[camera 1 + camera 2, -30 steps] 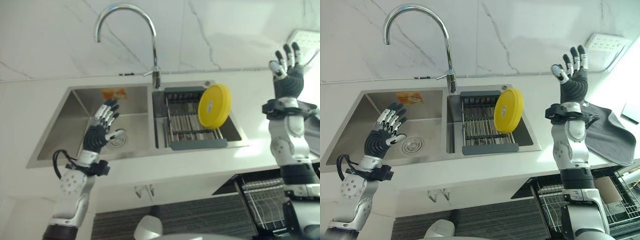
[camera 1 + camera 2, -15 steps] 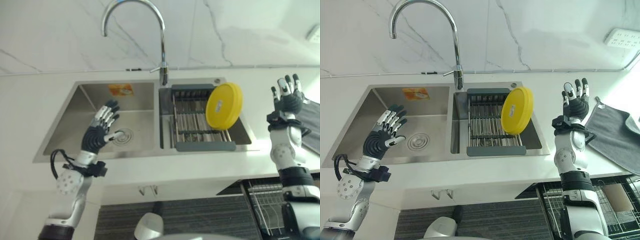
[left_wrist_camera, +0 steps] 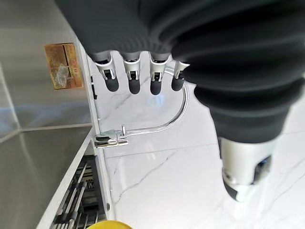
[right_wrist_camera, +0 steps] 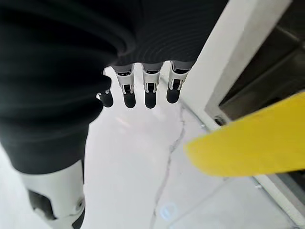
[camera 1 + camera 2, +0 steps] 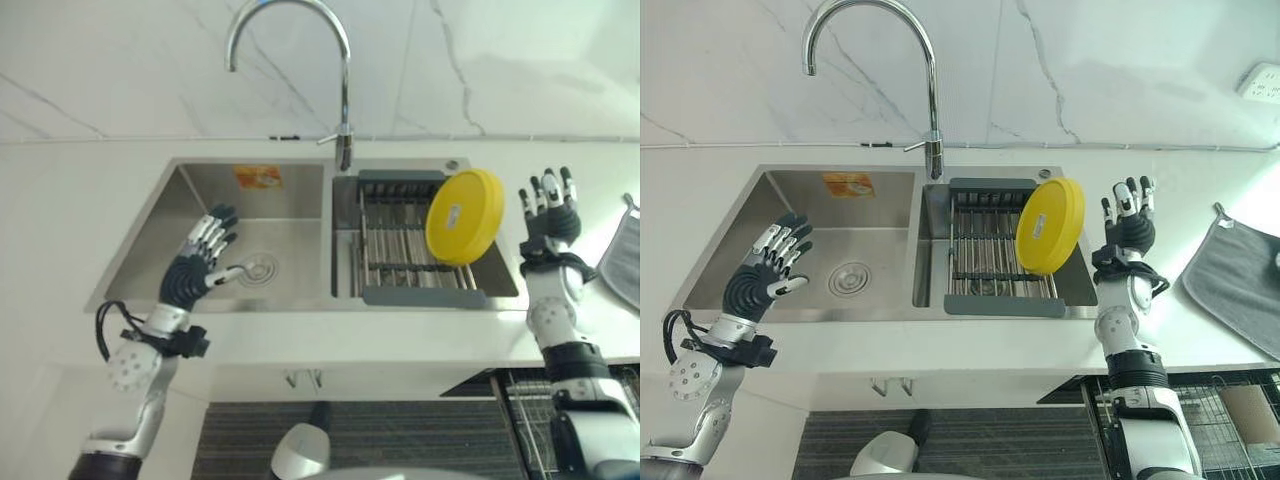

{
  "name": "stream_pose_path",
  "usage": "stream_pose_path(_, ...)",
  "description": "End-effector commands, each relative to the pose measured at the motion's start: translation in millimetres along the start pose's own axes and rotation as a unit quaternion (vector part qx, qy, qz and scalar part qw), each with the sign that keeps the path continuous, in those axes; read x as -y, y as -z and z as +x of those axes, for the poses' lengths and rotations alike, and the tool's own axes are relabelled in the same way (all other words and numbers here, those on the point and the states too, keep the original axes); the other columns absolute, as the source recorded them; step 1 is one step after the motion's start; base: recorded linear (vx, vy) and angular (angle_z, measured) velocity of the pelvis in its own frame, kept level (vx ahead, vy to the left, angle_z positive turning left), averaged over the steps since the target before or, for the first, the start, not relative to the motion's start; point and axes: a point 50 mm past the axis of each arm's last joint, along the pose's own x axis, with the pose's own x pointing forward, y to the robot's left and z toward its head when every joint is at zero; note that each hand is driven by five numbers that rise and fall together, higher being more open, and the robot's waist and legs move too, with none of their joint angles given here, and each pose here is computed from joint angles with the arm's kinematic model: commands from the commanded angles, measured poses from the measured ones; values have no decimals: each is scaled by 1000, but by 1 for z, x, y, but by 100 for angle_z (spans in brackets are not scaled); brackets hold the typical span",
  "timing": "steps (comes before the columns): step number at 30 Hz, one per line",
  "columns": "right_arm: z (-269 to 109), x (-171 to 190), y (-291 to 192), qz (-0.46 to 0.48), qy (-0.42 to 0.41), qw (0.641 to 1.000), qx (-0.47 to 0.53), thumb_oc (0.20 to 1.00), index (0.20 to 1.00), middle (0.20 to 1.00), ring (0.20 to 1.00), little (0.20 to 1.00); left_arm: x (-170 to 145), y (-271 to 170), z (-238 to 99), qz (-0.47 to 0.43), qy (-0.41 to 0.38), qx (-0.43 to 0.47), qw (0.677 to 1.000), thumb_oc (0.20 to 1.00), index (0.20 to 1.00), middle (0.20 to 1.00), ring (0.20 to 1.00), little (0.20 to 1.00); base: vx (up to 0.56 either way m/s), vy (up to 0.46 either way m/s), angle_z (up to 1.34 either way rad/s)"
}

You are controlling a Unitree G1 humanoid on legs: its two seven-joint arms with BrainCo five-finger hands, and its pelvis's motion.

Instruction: Place the dishes in the dishwasher.

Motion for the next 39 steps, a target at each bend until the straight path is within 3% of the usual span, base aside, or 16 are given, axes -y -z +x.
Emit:
stream_pose_path(1, 2, -5, -19, -50, -41, 997, 32, 1000, 1000, 1000, 1000, 1000, 3, -9, 2, -8, 5, 44, 999, 1000, 1000, 1000, 1000, 1000, 0, 0, 0)
stream_pose_path(21, -23, 7, 16, -89, -45, 994, -42, 1000, 1000, 1000, 1000, 1000, 8, -6, -1, -12, 5, 41, 999, 1000, 1000, 1000, 1000, 1000, 2, -3, -3)
stream_pose_path(39, -14, 3, 19, -180, -49, 980, -67, 1000, 1000, 1000, 1000, 1000, 9, -6, 0, -14, 11, 36, 999, 1000, 1000, 1000, 1000, 1000, 0, 0, 0)
